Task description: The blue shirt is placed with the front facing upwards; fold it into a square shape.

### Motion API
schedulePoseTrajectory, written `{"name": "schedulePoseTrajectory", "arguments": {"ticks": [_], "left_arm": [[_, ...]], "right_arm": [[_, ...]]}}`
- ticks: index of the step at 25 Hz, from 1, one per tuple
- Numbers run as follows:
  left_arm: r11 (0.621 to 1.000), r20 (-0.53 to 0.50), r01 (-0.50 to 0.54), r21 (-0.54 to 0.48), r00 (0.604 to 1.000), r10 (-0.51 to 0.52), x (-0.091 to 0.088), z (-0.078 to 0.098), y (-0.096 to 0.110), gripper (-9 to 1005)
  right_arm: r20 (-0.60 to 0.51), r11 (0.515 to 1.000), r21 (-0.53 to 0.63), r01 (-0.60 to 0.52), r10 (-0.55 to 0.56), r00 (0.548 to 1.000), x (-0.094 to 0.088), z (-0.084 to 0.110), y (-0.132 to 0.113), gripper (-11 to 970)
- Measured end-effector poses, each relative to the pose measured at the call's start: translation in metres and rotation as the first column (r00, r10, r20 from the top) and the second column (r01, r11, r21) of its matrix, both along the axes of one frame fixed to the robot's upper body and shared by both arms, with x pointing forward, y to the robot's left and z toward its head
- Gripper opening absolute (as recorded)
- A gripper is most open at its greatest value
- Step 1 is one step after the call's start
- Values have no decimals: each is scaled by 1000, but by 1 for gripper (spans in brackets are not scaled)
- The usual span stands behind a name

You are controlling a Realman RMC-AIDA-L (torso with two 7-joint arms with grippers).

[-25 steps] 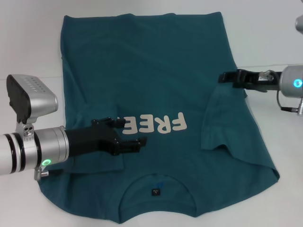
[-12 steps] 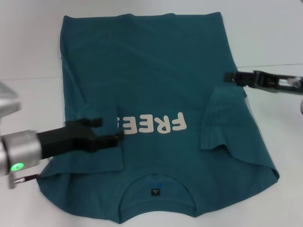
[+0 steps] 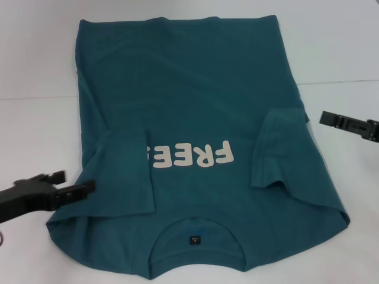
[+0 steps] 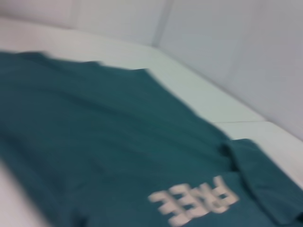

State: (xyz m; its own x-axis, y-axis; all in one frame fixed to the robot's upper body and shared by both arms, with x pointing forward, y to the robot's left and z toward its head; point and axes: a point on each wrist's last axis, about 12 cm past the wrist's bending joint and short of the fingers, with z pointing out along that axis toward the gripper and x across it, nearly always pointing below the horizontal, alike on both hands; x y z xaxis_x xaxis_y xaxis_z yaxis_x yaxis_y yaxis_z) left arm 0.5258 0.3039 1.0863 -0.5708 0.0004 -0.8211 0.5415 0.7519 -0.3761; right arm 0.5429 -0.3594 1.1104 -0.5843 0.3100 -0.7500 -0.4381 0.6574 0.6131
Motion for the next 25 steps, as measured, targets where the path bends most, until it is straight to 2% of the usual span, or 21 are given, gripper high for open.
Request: {"name": "schedulePoseTrajectory", "arguments": {"ticks": [3, 6, 15, 25], "left_arm": [[998, -95, -68, 6, 993, 68, -4, -6, 11, 815], [996, -134, -83, 34, 987, 87, -6, -10, 15, 812], [983, -78, -115, 141, 989, 127, -6, -21, 26, 802], [985, -108, -108, 136, 987, 123, -6, -30, 22, 792]], "right_arm": [[4, 1000, -3, 17, -17, 1000, -6, -6, -5, 676], [10, 1000, -10, 24, -24, 1000, -9, -9, -8, 676], [4, 999, -23, 23, -23, 1000, -1, -10, -9, 677], [2, 999, -20, 30, -30, 1000, 2, -9, -11, 670]]}}
